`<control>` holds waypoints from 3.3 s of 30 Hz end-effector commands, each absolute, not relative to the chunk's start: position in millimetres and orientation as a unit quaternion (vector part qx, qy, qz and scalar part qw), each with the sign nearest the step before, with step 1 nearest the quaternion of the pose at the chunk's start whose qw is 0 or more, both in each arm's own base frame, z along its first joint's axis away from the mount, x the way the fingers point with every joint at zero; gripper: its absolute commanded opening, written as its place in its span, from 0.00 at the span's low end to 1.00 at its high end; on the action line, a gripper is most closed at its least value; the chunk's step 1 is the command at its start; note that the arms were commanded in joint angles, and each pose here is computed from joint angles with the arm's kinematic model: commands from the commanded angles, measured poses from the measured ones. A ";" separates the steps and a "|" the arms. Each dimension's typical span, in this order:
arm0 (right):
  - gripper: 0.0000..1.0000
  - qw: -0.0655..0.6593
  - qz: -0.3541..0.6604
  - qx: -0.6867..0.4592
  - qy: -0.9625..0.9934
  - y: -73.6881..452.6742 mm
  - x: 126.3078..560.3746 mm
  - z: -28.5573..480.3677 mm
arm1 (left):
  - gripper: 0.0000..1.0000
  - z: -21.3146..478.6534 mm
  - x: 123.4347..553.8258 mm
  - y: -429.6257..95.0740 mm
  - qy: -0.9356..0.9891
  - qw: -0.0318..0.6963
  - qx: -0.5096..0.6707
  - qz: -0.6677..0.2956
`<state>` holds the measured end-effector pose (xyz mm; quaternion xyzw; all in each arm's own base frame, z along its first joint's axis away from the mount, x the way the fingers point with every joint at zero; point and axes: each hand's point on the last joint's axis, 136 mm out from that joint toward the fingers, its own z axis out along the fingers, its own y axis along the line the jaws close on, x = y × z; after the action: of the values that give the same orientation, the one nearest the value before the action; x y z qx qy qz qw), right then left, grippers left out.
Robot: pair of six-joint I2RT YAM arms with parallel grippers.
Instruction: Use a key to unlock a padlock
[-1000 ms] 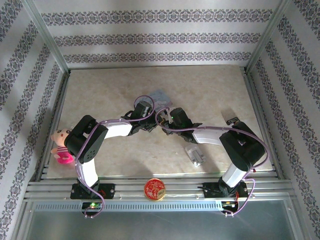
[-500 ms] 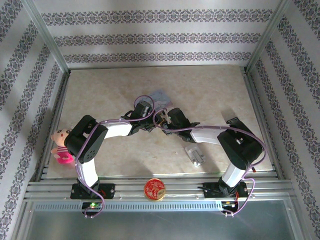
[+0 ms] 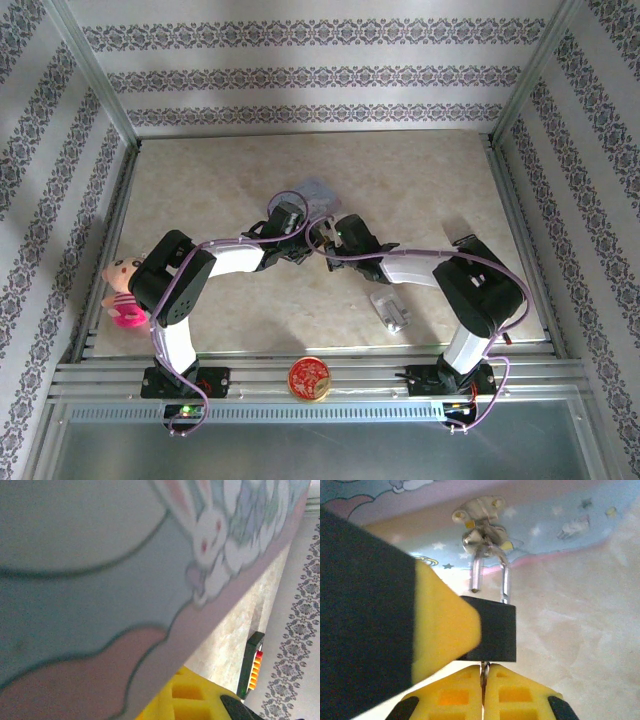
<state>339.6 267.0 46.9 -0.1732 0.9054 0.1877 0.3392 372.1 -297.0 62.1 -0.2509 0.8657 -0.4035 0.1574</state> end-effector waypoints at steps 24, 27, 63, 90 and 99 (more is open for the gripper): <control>0.00 0.280 0.507 0.000 0.815 263.9 363.5 81.6 | 0.10 59.1 360.1 -293.2 0.860 0.125 -0.269 -0.414; 0.00 0.279 0.493 0.002 0.824 261.2 362.2 75.9 | 0.12 58.5 359.5 -289.9 0.863 0.127 -0.271 -0.407; 0.00 0.294 0.359 0.023 0.886 270.8 343.5 57.7 | 0.99 130.2 375.6 -169.0 0.900 0.361 -0.217 -0.109; 0.00 0.304 0.366 0.089 0.875 275.4 345.7 57.5 | 0.99 77.5 398.4 -163.8 0.932 0.317 -0.176 -0.019; 0.00 0.312 0.370 0.100 0.869 276.2 347.2 60.1 | 0.99 64.1 389.9 -164.2 0.940 0.292 -0.178 -0.019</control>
<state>342.3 272.9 52.8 0.0915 0.8816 0.3607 0.2905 404.1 -175.1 83.5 -0.1810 0.9249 -0.0479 0.3310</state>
